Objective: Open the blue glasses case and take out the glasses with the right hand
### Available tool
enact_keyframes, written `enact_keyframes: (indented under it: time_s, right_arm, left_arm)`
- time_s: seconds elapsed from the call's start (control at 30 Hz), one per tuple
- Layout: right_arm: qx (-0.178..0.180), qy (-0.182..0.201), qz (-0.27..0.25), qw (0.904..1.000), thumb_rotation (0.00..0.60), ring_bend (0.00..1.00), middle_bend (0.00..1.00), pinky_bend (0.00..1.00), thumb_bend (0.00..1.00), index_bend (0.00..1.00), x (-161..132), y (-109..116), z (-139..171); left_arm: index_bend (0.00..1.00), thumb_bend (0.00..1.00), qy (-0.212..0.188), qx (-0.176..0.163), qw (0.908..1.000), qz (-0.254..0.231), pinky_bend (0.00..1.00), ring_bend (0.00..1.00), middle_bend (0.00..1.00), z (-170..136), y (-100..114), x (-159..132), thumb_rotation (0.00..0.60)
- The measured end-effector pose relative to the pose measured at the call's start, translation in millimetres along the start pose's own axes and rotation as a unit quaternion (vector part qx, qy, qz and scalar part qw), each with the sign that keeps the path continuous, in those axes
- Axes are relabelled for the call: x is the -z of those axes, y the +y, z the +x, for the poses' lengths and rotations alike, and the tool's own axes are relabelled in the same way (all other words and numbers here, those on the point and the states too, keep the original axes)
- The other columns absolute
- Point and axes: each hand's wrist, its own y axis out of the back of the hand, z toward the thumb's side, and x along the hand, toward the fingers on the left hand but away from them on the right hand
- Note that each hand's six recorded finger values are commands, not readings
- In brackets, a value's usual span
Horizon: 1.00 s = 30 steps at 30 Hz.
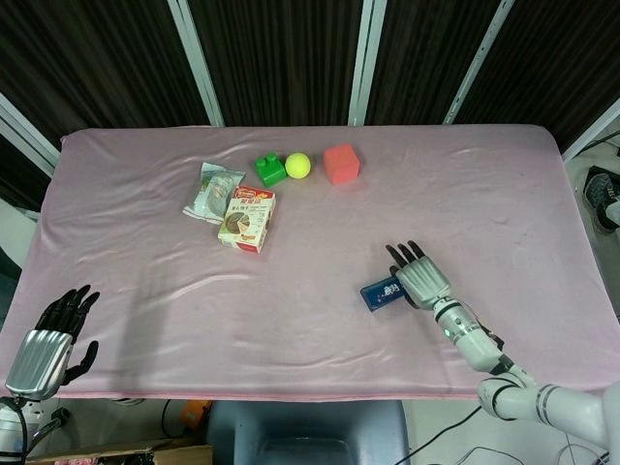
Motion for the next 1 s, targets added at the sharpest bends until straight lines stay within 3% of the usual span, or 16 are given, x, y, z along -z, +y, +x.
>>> enact_keyframes:
  time_s: [0.13,0.3,1.0]
  right_arm:
    - [-0.003,-0.009,-0.003,1.0,0.6,0.02,0.04,0.0,0.48,0.33,2.6,-3.5,6.7]
    - [0.009,-0.01,0.006,0.9999,0.6,0.02,0.03,0.0,0.48,0.26,4.1,-1.3,11.2]
    - [0.04,-0.02,0.008,0.9989,0.6,0.02,0.02,0.0,0.48,0.43,29.6,-3.9,21.7]
  left_arm:
    - [0.0,0.43,0.0,0.0,1.0,0.0,0.13,0.0,0.0,0.2,0.0,0.0,0.6]
    - [0.0,0.43,0.005,-0.002,1.0,0.001,0.13,0.0,0.0,0.8,0.2,1.3,0.6]
    - [0.0,0.43,0.012,0.008,0.9999,0.003,0.14,0.0,0.0,2.1,-3.7,1.2,0.6]
